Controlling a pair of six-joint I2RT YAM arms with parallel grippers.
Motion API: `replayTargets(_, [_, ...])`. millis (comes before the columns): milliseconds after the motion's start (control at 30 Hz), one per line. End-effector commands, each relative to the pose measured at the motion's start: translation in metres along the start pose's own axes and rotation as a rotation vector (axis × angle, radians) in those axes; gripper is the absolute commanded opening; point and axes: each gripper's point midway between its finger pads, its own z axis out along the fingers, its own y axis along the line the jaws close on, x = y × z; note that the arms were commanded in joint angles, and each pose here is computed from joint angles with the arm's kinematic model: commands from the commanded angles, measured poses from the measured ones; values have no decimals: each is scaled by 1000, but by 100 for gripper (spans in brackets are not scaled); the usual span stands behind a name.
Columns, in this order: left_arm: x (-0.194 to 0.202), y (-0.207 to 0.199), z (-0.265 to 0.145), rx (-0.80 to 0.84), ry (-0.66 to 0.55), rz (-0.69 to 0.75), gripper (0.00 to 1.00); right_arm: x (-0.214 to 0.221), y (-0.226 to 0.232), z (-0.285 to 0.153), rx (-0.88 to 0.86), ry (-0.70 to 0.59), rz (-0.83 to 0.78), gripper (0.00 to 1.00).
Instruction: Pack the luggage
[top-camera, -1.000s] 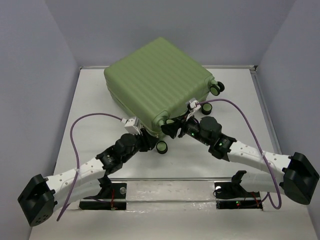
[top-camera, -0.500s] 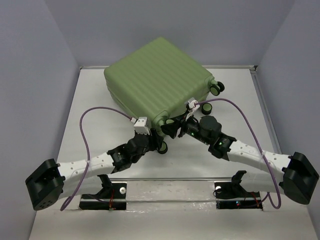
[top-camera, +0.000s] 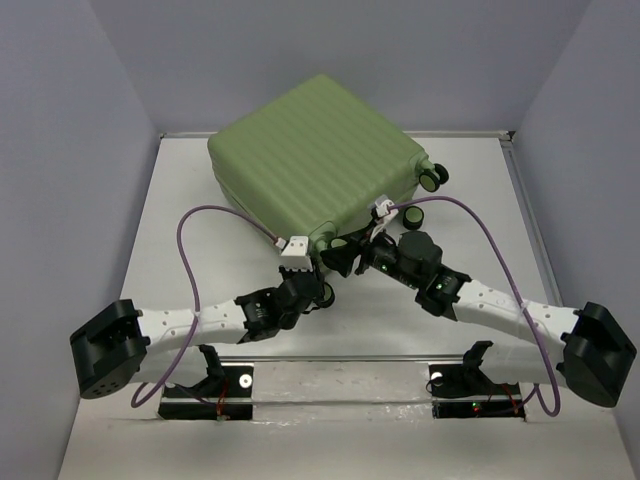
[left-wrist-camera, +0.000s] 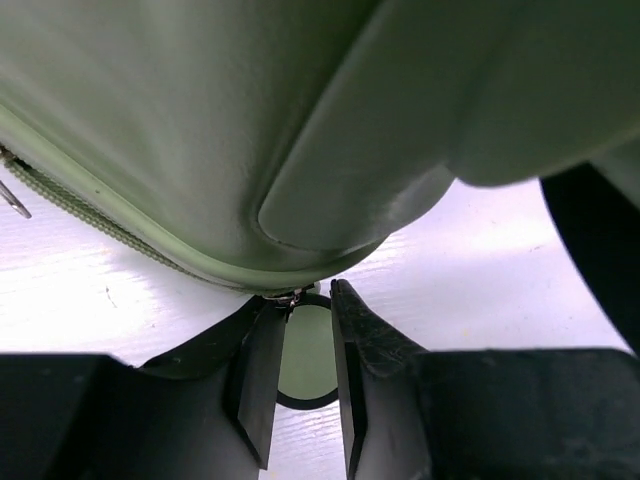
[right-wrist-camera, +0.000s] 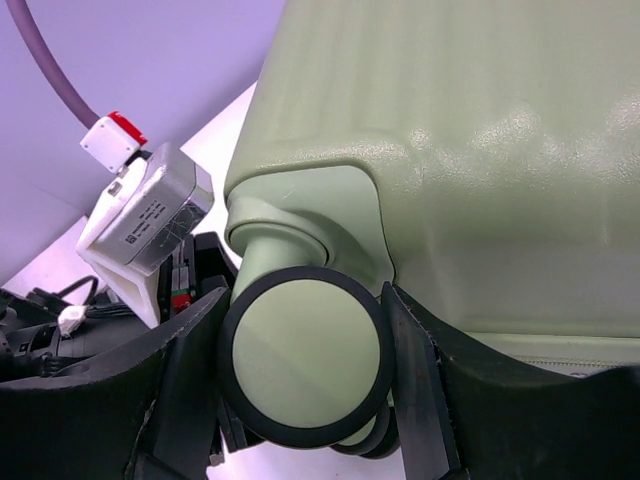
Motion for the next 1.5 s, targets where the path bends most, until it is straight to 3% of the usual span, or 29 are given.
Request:
replayTargets(0, [-50, 8, -2, -132, -189, -82, 34, -14, 11, 5, -45, -52, 7, 7])
replayTargets(267, [-45, 25, -8, -191, -178, -77, 6, -8, 6, 0, -26, -53, 17, 7])
replayTargets(467, [-34, 50, -20, -234, -156, -74, 6, -6, -3, -19, 16, -48, -8, 7])
replayTargets(733, [-34, 112, -38, -324, -162, -131, 6, -4, 0, -50, 3, -45, -19, 7])
replayTargets(1067, [-82, 149, -29, -421, -236, -201, 7, -2, 5, -68, -20, -26, -27, 7])
replayTargets(1133, [-89, 147, -29, -417, -243, -210, 14, 0, 5, -70, -20, -19, -23, 7])
replayTargets(1167, [-93, 147, -30, -414, -251, -220, 27, -1, 6, -71, -22, -22, -21, 7])
replayTargets(1233, [-105, 131, -34, -337, -261, -246, 42, 0, 10, -72, -44, -13, -9, 7])
replayTargets(1267, [-111, 124, -37, -295, -264, -257, 58, 2, 12, -71, -51, -2, -7, 7])
replayTargets(1333, [-138, 108, -52, -211, -322, -273, 69, -1, 18, -72, -76, 18, -9, 7])
replayTargets(1367, [-152, 100, -64, -156, -357, -282, 99, -4, 20, -72, -83, 17, -16, 7])
replayTargets(1467, [-187, 90, -90, -99, -435, -281, 99, -14, 37, -74, -135, 17, -26, 7])
